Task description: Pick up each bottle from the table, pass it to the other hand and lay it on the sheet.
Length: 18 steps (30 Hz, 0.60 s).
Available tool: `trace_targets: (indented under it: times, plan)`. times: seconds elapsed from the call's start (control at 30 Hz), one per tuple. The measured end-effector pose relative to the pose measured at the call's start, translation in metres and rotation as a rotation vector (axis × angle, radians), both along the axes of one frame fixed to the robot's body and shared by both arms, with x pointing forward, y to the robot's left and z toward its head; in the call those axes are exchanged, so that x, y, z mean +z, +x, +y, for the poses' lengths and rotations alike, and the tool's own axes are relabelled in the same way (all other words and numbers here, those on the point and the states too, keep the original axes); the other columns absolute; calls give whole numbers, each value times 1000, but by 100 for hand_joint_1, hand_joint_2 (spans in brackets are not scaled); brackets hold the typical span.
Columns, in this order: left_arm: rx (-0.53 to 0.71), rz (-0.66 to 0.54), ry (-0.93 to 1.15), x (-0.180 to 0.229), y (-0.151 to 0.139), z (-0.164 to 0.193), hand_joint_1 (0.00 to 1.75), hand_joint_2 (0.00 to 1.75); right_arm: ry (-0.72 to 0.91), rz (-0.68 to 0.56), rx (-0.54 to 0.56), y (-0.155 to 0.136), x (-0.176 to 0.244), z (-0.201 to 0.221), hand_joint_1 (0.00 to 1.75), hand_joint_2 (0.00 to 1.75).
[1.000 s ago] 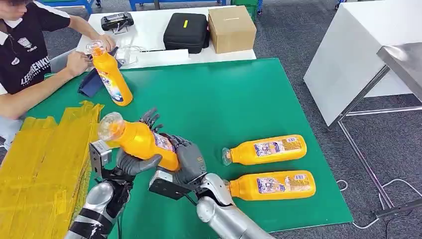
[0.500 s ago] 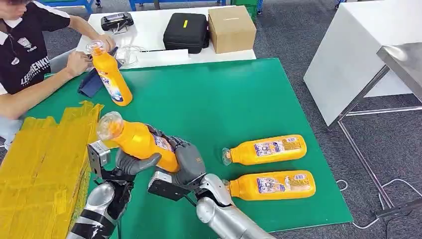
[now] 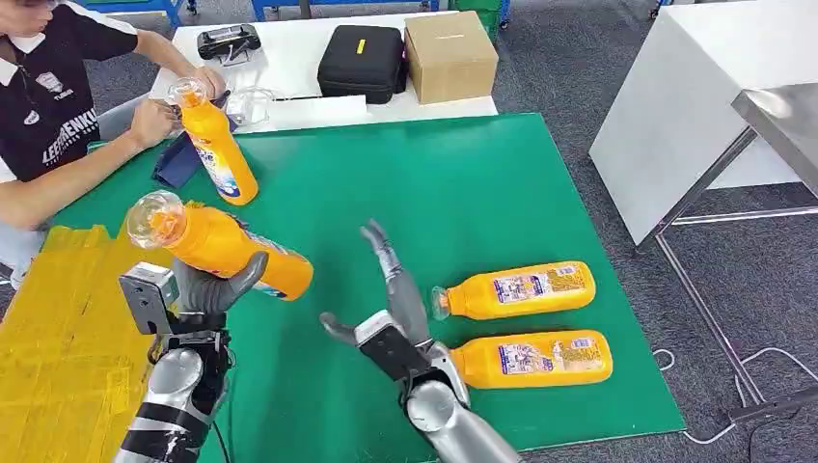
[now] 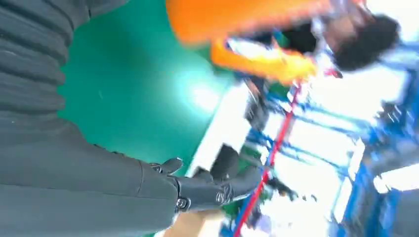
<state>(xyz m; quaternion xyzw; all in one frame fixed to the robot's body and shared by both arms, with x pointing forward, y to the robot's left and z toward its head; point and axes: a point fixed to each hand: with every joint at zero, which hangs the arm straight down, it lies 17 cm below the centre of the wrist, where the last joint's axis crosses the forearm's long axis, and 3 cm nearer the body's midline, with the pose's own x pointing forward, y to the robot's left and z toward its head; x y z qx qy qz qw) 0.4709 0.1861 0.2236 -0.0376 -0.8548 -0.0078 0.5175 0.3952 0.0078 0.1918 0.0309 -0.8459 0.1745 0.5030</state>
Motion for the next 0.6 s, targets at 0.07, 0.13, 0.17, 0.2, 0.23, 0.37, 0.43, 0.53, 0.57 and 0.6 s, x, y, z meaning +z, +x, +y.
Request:
trace_targets:
  times: [0.07, 0.13, 0.17, 0.2, 0.23, 0.37, 0.43, 0.53, 0.57, 0.6]
  plan:
    - [80, -20, 61, 3, 6, 18, 175, 175, 30, -24, -25, 2, 13, -16, 0, 0]
    - [221, -62, 205, 8, 10, 37, 175, 175, 56, -48, -53, 2, 23, -31, 0, 0]
    - [296, -80, 302, 9, 13, 47, 175, 175, 76, -64, -69, 2, 29, -40, 0, 0]
    - [345, -95, 384, 11, 17, 54, 175, 175, 94, -75, -82, 2, 35, -48, 0, 0]
    - [375, -107, 459, 11, 21, 60, 175, 175, 112, -89, -97, 2, 41, -57, 0, 0]
    - [431, -98, 568, 6, 31, 79, 175, 175, 140, -127, -133, 2, 56, -80, 0, 175]
    - [529, -108, 754, 3, 36, 90, 175, 175, 148, -150, -146, 1, 63, -87, 0, 175]
    - [687, -153, 1276, -17, 50, 109, 175, 175, 177, -177, -146, 0, 77, -95, 0, 175]
    - [693, -163, 1412, -28, 55, 115, 175, 175, 185, -178, -139, 0, 79, -97, 0, 175]
    - [670, -163, 1542, -46, 60, 122, 175, 175, 188, -178, -131, 0, 80, -98, 0, 175]
